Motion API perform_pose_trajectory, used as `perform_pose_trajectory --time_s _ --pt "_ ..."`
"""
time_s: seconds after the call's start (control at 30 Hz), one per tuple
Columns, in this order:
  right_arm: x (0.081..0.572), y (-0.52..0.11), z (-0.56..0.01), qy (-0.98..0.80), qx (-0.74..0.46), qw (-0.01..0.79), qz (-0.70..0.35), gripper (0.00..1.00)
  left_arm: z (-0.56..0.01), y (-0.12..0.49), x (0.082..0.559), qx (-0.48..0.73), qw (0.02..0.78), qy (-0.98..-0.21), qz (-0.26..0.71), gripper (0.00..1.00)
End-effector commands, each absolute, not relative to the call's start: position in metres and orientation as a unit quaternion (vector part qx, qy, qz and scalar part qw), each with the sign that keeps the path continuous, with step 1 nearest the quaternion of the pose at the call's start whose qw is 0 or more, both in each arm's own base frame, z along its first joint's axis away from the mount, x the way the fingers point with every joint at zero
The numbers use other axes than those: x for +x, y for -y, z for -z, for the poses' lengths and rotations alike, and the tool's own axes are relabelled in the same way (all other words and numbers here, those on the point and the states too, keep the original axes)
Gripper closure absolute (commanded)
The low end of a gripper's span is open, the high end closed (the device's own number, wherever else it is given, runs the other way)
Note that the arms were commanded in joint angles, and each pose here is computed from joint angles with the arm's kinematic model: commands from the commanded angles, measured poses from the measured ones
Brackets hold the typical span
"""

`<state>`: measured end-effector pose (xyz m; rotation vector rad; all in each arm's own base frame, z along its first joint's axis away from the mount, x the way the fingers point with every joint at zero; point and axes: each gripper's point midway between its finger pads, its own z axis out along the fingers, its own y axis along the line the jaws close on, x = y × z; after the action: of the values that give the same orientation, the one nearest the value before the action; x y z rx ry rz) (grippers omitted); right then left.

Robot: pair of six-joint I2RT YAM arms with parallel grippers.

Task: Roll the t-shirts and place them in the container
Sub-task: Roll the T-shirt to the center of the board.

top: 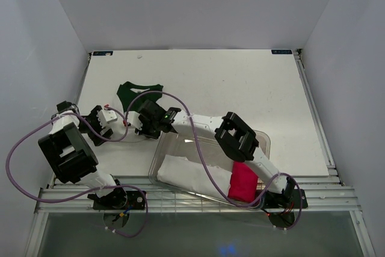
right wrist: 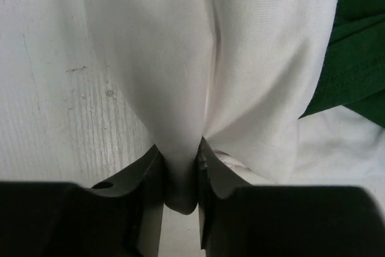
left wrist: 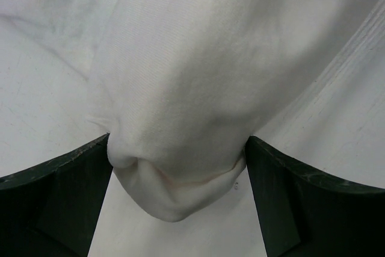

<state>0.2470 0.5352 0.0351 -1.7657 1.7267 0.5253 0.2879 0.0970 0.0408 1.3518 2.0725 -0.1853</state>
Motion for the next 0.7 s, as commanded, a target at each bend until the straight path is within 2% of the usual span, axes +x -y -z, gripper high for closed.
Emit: perform_pose_trajectory --time_s 0.0,0.07,0.23,0.5,0.67 --pt "0.234 -0.517 -0.018 -0.67 -0.668 0.241 -0.218 0.83 -0.071 -0.094 0.298 0.526 0.351 -0.773 0.06 0.02" --pt "0.234 -0.52 -0.025 -0.672 -0.659 0.24 -0.236 0.88 -0.08 -0.095 0.301 0.525 0.354 -0.771 0.06 0.02" --pt "0.235 -0.524 -0.041 -0.676 -0.637 0.228 -0.293 0.92 -0.093 -0.096 0.304 0.53 0.357 -0.767 0.059 0.02" --pt "0.243 -0.531 -0.08 -0.693 -0.558 0.177 -0.42 0.92 -0.109 -0.097 0.307 0.559 0.357 -0.746 0.054 0.02" --pt "0.248 -0.539 -0.112 -0.696 -0.504 0.145 -0.49 0.92 -0.141 -0.095 0.328 0.558 0.404 -0.724 0.043 0.02"
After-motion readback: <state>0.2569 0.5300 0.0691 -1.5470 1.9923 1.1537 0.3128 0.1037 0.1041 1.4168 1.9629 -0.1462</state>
